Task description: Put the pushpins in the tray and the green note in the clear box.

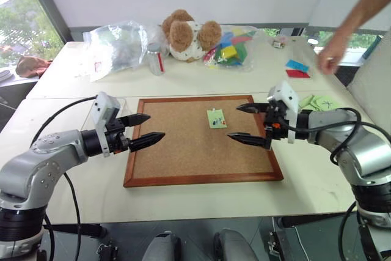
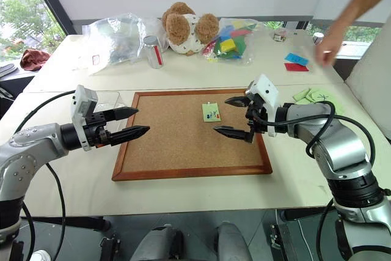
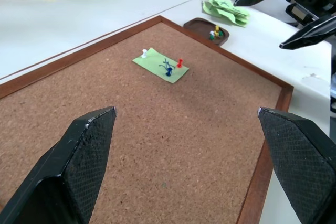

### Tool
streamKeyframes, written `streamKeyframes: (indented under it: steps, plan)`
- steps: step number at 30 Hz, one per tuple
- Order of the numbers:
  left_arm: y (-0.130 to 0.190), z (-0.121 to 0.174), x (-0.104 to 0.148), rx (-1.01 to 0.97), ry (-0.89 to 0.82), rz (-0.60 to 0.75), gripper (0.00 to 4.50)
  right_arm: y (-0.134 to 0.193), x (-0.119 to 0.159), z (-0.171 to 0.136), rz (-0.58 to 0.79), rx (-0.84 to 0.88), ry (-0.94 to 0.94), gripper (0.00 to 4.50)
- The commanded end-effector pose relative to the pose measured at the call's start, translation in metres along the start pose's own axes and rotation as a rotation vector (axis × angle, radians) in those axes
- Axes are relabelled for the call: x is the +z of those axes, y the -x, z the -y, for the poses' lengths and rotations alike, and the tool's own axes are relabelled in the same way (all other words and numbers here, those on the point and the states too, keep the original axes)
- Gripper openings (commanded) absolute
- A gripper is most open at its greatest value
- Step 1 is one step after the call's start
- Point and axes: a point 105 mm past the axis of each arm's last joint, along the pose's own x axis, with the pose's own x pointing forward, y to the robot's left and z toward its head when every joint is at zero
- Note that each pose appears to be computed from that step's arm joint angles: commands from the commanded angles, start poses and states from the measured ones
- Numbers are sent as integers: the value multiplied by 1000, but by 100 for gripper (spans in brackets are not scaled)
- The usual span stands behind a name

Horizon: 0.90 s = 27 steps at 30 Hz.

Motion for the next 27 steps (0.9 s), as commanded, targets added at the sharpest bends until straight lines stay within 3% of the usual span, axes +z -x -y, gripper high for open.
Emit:
streamKeyframes:
  steps: [1,18,27]
  plan:
    - [5,-7,12,55,-45,23,444,-1,9,5,23,-21,51,450]
    - [-1,-4,3,69,-49,25,444,-4,5,5,18,-18,51,450]
    - [-25,-5,-25,107,-89,0,444,-4,4,5,20,-35,54,450]
